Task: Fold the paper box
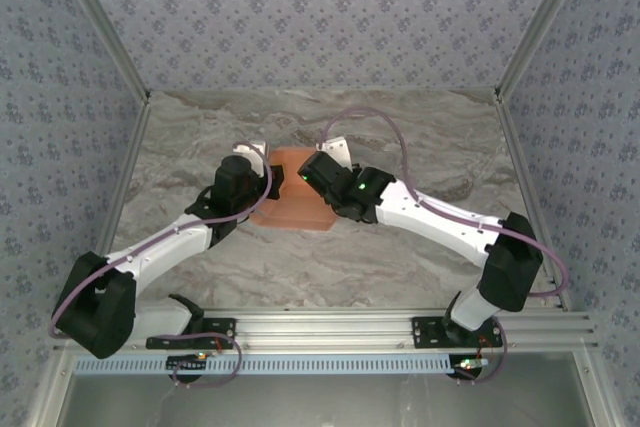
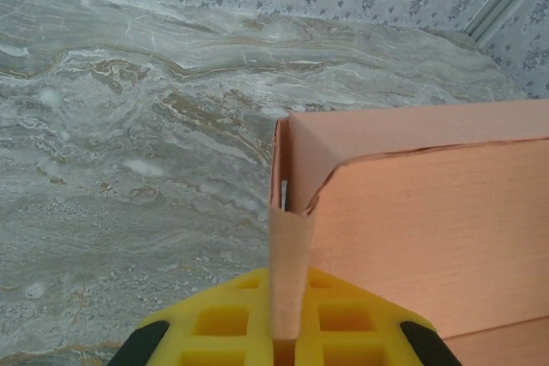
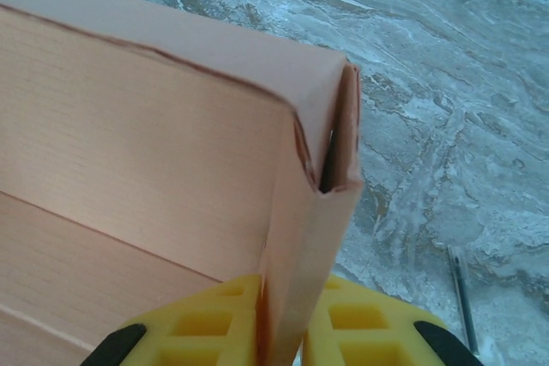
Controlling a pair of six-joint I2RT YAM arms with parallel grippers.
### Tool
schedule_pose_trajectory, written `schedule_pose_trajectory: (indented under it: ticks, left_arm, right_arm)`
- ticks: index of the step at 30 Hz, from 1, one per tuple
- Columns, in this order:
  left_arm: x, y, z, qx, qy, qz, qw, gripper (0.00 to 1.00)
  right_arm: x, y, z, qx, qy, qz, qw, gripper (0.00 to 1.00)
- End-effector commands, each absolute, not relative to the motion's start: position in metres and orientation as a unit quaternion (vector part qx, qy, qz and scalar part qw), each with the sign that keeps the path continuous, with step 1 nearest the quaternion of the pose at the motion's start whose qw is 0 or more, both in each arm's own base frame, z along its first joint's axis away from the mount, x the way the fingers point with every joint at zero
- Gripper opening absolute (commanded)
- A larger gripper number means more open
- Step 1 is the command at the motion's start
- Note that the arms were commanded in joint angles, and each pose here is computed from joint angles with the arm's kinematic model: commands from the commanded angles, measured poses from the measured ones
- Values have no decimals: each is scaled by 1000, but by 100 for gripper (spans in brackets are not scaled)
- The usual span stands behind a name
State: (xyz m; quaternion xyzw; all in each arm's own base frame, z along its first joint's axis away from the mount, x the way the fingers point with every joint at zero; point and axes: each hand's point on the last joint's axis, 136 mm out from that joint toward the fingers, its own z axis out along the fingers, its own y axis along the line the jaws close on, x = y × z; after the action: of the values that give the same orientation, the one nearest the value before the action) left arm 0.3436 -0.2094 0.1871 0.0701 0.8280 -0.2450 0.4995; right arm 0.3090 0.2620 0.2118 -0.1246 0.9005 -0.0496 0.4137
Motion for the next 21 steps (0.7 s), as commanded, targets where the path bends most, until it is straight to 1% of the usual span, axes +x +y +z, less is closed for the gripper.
schedule_pose_trajectory:
  ticks: [1,11,13,16,21]
  left_arm:
    - [343,-209,199,71,819,-250,512,3]
    - [344,-209,196,70,820,-249,510,3]
    - [344,-209,196,70,820,-249,511,3]
    - [343,-209,197,70,820,-249,511,3]
    - [343,-208,196,69,820,-248,511,3]
  right_arm:
    - [310,243,224,-109,891,-112,427,18]
    - [305,249,232,-119,881,-135,438,19]
    - [303,251,231,-118,884,-123,435,20]
    - [299,255,228,-116,892,-89,428,27]
    - [292,261,218,-103,909,-11,405,32]
